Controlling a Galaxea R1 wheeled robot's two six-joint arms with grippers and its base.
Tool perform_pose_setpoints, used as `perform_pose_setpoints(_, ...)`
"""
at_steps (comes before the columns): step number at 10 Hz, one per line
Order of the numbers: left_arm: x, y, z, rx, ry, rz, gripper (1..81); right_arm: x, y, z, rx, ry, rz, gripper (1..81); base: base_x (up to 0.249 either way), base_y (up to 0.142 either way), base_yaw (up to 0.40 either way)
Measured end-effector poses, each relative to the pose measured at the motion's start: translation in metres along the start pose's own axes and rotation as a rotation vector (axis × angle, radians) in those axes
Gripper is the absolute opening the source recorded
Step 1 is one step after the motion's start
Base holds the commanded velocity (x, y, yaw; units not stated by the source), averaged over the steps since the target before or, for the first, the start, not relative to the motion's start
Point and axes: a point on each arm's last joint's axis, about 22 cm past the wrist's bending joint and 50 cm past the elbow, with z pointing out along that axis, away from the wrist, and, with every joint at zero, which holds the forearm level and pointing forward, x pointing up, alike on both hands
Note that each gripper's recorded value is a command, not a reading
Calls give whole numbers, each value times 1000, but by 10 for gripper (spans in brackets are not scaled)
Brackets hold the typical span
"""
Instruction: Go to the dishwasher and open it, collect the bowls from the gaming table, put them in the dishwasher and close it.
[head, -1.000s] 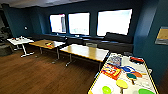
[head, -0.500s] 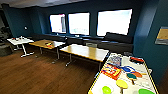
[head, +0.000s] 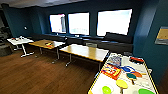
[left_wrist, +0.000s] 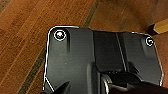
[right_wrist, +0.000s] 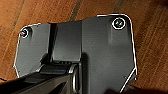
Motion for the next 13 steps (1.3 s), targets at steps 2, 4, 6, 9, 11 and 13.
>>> perform_pose_setpoints(2, 0, 0, 0, 0, 0, 0, 811, 1, 0, 0, -1, 4, 0, 811, 0, 0, -378)
perform_pose_setpoints(4, -12, 0, -1, 1, -17, -3, 811, 5, 1, 0, -2, 14, -1, 811, 0, 0, -394)
perform_pose_setpoints(6, 6, -2, 0, 3, 7, 2, 811, -2, 0, 0, -1, 4, 2, 811, 0, 0, -396)
perform_pose_setpoints(9, 2, -2, 0, 3, 1, 1, 811, -2, 0, 0, -1, 6, 3, 811, 0, -99, -264)
perform_pose_setpoints(11, 7, -2, 0, 3, 6, 2, 811, -9, -4, 1, 4, -2, 6, 811, 0, -114, 0)
perform_pose_setpoints(13, 2, 0, 0, 0, 1, -1, 811, -4, -4, 1, 4, 2, 4, 811, 0, 0, 0)
